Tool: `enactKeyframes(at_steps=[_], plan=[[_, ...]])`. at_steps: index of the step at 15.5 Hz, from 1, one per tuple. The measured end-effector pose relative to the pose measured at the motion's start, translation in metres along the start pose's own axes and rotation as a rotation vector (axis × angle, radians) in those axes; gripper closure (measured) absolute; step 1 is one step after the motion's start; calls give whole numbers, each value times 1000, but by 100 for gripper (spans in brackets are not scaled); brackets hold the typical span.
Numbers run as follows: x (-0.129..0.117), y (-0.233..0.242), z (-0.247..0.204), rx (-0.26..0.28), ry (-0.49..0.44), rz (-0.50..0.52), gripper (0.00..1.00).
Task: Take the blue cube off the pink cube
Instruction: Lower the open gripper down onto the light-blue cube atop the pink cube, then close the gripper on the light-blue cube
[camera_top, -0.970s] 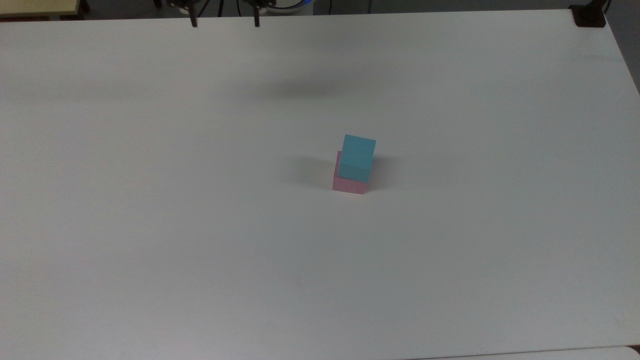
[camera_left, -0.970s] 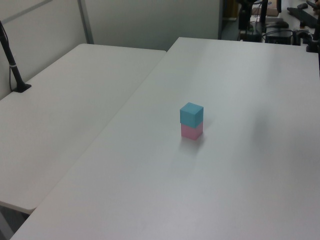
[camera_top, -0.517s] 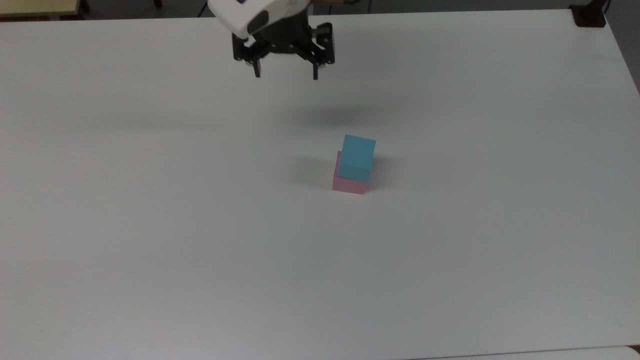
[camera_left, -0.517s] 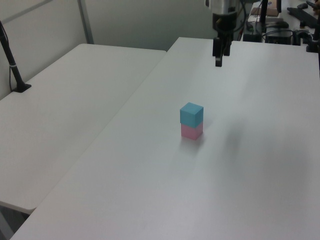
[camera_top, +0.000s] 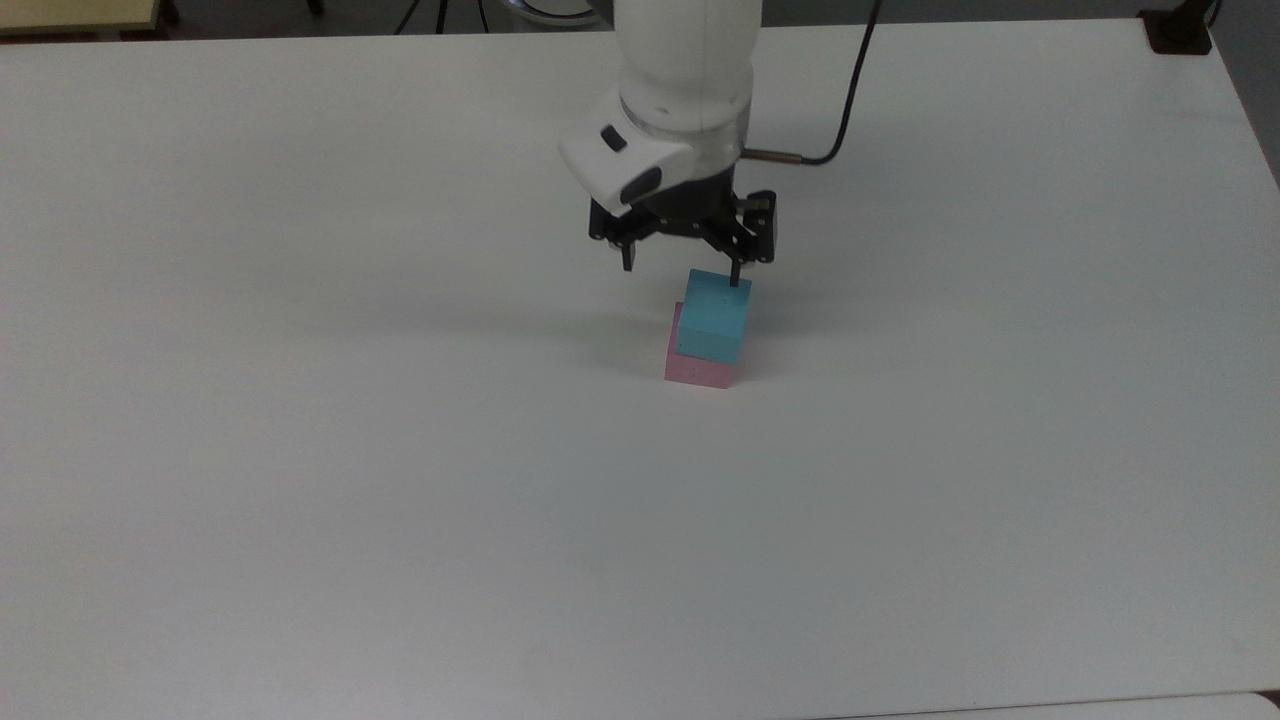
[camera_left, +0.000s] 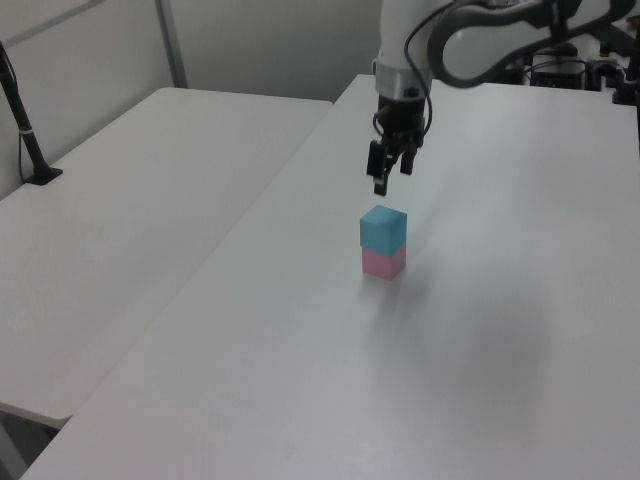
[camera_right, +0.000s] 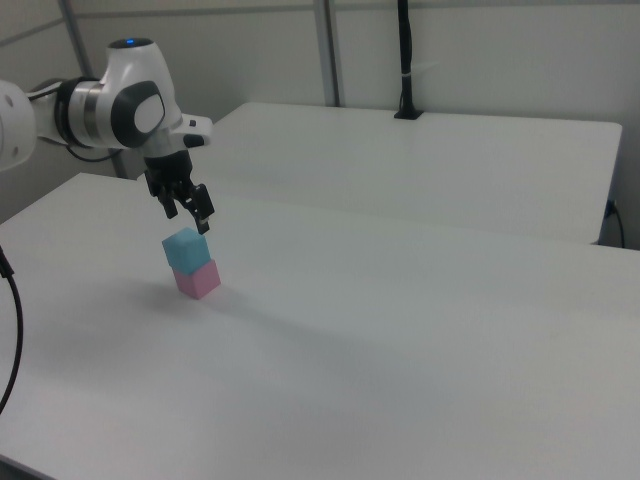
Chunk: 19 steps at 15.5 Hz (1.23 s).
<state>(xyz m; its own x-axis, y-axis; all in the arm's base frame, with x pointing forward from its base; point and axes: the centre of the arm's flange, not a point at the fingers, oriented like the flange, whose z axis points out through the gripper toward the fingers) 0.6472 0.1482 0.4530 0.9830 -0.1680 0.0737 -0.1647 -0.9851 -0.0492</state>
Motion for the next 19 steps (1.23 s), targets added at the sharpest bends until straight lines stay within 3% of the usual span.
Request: enactKeyframes(at_steps=[7,12,19], plan=[[3,-23,28,7,5,15,0],[-8,-49,36,-15,8,10,0],[-6,-44,40,-42,16,9,0]])
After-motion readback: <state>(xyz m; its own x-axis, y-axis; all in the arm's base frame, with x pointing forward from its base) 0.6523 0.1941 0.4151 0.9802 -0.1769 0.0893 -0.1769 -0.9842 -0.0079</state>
